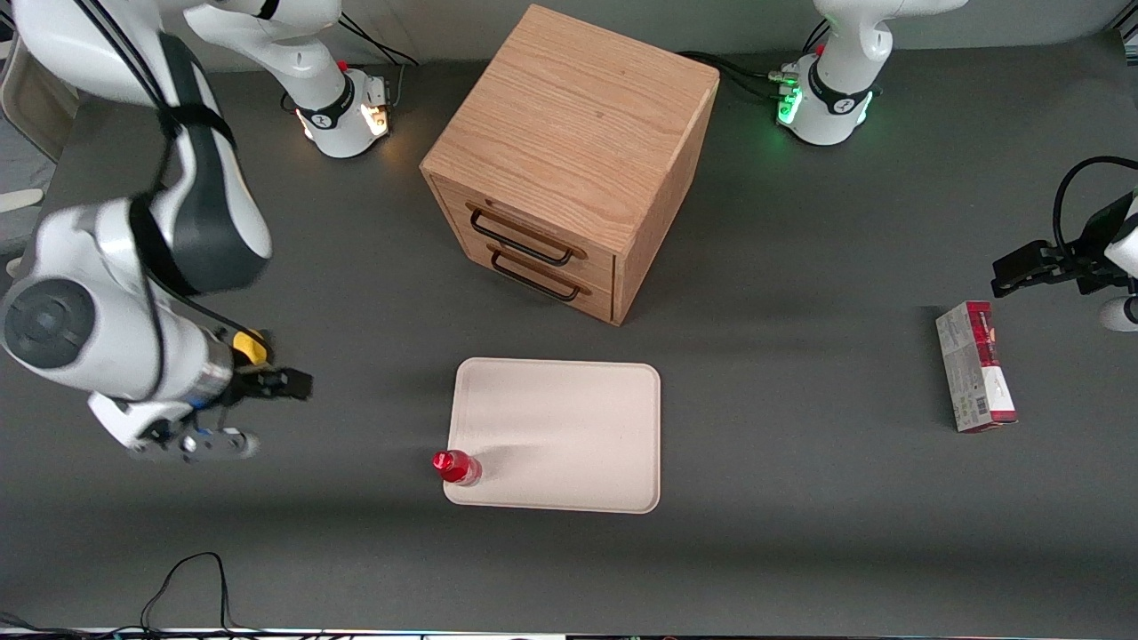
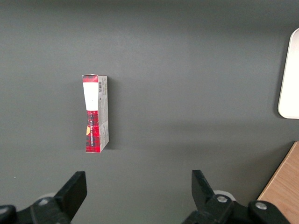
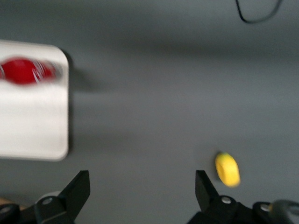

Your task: Place coke bottle on tray

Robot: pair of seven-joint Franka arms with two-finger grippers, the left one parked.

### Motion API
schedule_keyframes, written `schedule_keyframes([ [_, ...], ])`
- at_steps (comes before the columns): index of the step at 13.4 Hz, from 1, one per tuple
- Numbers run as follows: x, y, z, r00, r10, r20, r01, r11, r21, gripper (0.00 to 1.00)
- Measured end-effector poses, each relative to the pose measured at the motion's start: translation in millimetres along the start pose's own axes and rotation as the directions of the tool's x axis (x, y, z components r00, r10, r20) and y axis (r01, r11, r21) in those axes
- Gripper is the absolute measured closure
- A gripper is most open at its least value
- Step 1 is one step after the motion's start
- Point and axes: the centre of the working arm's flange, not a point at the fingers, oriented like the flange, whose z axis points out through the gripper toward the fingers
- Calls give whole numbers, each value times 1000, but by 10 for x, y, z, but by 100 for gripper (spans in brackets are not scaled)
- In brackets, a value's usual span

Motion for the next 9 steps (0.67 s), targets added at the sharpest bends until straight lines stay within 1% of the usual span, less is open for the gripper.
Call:
schedule_keyframes([
  [1,-213,110,-102,1000,-4,6,4,1000,8,0],
  [3,-618,242,-278,1000,-13,5,13,1000,12,0],
  [5,-940,339,-393,1000,-5,-7,5,1000,14,0],
  [7,-1087,387,-439,1000,-5,-15,6,999,31,0],
  [9,-1147,431,-484,998,-55,-18,56,997,50,0],
])
